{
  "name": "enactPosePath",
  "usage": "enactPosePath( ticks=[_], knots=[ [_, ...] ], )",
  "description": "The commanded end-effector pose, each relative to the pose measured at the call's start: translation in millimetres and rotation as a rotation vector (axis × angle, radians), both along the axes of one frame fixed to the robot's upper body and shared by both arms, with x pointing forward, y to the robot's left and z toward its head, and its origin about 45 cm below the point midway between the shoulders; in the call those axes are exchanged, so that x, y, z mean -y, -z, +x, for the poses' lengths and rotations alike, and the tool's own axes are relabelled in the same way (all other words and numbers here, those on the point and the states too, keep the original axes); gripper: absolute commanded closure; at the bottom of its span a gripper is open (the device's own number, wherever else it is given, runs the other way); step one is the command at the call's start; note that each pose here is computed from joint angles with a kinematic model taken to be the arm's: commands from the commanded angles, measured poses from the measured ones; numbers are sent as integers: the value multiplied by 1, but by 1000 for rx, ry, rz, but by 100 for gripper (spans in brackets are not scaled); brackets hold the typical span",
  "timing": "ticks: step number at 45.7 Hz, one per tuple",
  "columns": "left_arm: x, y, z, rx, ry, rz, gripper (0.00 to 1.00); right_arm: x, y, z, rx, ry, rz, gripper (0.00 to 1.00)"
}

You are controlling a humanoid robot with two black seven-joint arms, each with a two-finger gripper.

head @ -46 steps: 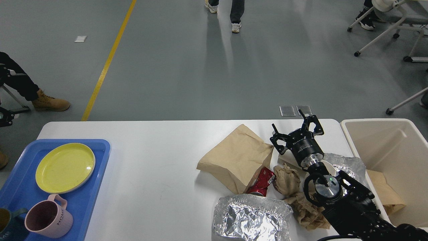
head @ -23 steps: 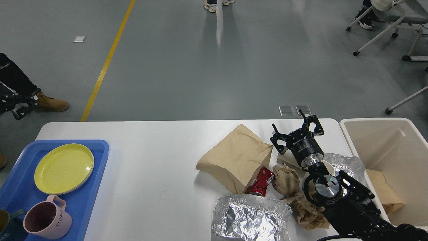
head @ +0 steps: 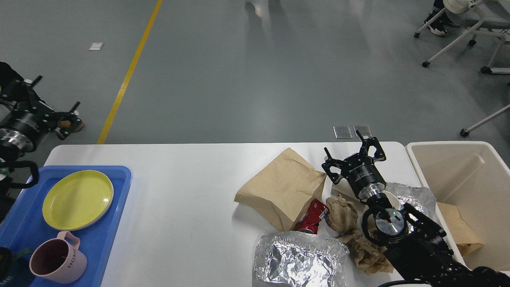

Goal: Tidy desktop

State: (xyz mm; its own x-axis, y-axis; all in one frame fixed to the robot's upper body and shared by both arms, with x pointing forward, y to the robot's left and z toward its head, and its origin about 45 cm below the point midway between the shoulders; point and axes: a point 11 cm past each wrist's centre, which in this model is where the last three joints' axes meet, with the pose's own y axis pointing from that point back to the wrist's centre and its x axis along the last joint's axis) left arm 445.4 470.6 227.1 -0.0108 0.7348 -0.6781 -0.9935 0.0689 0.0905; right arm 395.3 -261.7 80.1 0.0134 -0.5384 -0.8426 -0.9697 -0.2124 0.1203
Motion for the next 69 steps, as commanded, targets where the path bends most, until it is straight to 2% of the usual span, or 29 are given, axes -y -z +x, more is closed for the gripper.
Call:
enactPosePath(
  ticks=[1,16,25,30,48,53,69],
  knots=[
    [42,19,14,-26,8,-100,4,0,0,0,0,0,0,0],
    [78,51,21,-123,-118,-310,4,0,0,0,0,0,0,0],
    [118,70,22,-162,-77,-347,4,0,0,0,0,0,0,0],
    [120,84,14,-193,-79,-346,4,0,0,0,0,0,0,0],
    [136,93,8,-202,-1,-314,4,0,0,0,0,0,0,0],
    [138,89,8,-153,21,-331,4,0,0,0,0,0,0,0],
    [133,97,1,-132,-2,-336,4,0,0,0,0,0,0,0]
  ],
)
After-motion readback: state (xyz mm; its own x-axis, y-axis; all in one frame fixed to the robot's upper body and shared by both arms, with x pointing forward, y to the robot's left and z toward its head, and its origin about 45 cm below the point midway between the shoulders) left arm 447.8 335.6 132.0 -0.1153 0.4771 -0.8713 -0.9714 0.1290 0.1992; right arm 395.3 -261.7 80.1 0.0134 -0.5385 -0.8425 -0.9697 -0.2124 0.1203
